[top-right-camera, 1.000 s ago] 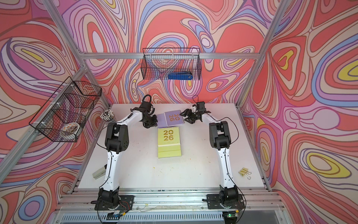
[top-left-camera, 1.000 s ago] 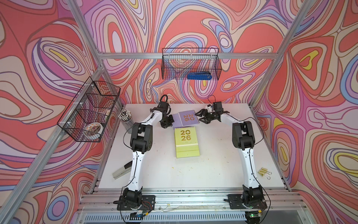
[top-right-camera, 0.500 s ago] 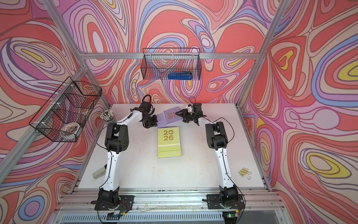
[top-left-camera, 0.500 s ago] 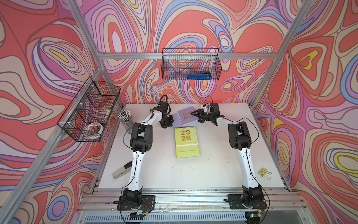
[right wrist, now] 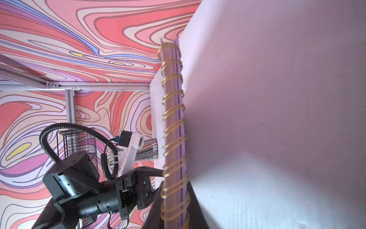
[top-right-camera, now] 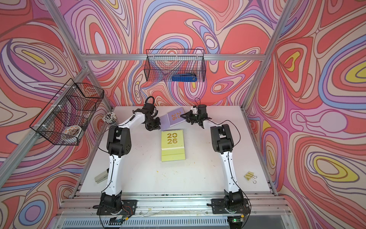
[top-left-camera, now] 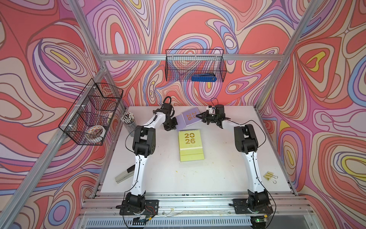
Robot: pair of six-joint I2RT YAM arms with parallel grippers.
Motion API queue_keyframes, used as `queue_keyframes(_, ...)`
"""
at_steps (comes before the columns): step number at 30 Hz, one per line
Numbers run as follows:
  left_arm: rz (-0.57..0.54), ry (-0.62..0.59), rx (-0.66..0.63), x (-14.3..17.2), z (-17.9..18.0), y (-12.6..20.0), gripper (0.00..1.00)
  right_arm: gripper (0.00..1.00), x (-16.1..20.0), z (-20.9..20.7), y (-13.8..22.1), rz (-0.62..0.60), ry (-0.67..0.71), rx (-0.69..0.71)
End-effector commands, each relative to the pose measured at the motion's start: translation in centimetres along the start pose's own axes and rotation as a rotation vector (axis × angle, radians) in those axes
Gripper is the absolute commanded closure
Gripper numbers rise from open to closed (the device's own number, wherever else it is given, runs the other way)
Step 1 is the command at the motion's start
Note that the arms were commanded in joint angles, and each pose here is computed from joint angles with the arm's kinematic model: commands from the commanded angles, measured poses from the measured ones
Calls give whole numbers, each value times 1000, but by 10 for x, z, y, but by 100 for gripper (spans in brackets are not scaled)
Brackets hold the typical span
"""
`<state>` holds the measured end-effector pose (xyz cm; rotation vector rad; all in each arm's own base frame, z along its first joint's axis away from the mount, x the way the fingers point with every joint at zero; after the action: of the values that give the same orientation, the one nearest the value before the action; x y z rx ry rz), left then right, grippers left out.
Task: Stack the calendars
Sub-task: Pick up the calendar at the center of the board, then adjust the calendar.
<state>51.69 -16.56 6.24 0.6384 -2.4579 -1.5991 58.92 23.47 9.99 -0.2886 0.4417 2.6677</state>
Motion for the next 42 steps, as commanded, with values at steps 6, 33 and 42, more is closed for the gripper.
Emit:
queue_keyframes(6, -155, -48, 37, -7, -17, 108, 100, 100, -17, 97, 39, -109, 107, -178)
queue_keyframes(33, -432, -574, 620, 138, -61, 330, 45, 100, 121, 219, 205, -84, 820, 140)
queue_keyframes(42, -731, -1200, 995, 216, -103, 403, 34, 100, 153, 272, 261, -195, 1283, 183)
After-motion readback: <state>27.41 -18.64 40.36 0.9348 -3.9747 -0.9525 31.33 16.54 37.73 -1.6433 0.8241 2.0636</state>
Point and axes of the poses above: each gripper's point midway between its finger pads, its own y axis back along the fingers, its own z axis along the line the jaws close on, x = y × z, the point moved 2 cm from there along y, back along the fingers, and after that the axes turned 7 degrees about y, right-handed, at the moved point
